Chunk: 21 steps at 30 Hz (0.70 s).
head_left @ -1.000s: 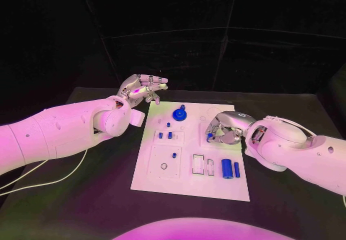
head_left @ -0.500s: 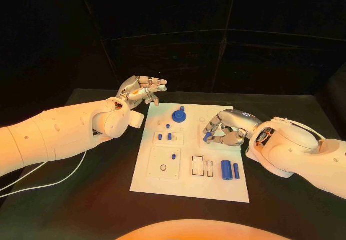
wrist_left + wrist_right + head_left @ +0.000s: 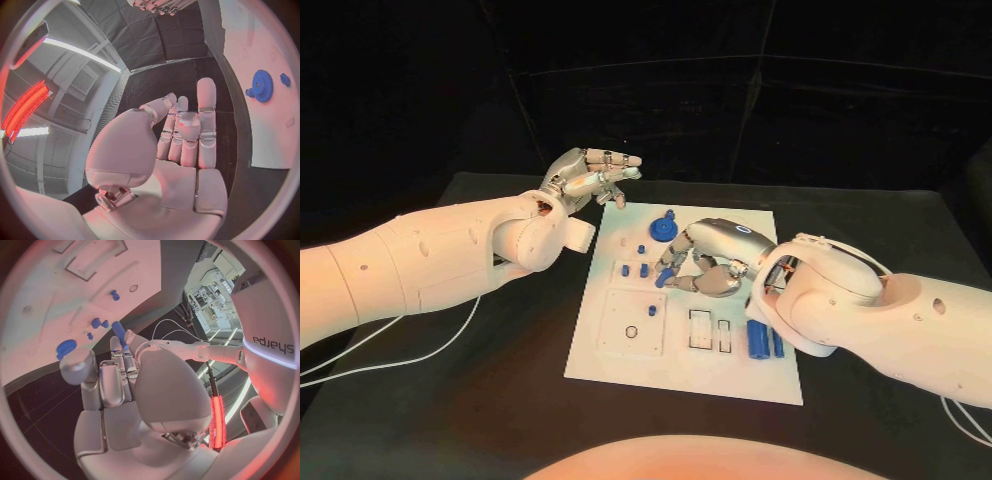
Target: Assemble the parts on the task board
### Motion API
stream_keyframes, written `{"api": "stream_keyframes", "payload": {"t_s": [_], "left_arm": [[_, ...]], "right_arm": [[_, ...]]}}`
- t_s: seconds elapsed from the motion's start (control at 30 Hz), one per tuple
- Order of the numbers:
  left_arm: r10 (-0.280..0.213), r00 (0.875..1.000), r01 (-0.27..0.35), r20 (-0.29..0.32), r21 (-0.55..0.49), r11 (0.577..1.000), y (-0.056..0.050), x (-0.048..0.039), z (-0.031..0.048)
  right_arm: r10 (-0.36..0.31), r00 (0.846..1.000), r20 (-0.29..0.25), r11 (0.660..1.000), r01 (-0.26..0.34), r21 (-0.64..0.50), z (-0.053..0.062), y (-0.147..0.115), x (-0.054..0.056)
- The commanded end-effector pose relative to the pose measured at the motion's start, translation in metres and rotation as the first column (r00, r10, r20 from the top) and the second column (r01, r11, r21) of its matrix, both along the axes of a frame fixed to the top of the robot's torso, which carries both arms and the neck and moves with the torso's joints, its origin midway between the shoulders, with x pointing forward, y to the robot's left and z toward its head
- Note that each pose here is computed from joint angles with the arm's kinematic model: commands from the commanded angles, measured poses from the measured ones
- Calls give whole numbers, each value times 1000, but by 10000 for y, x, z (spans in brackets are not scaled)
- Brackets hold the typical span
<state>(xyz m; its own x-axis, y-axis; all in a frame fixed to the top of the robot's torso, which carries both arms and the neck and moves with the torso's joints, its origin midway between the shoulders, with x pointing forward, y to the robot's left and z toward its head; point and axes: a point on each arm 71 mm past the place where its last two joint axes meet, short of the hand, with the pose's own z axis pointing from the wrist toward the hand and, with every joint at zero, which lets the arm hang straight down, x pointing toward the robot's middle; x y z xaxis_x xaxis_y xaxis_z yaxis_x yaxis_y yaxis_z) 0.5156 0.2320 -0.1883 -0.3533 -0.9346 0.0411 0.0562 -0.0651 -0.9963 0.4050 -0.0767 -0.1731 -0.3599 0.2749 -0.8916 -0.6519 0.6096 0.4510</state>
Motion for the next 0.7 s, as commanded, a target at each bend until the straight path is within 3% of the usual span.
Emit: {"api": "stream_keyframes", "payload": {"t_s": [0.03, 0.4, 0.7], "left_arm": [[-15, 1000, 15, 3, -9, 1000, -23, -2, 11], [-17, 1000, 17, 4, -10, 1000, -36, -2, 12], [-19, 1000, 19, 3, -10, 1000, -43, 0, 11]], "right_arm": [[64, 997, -32, 998, -64, -7, -65, 125, -47], [121, 987, -110, 985, -133, -106, -355, 342, -131], [131, 984, -122, 978, -148, -145, -460, 417, -146]]}}
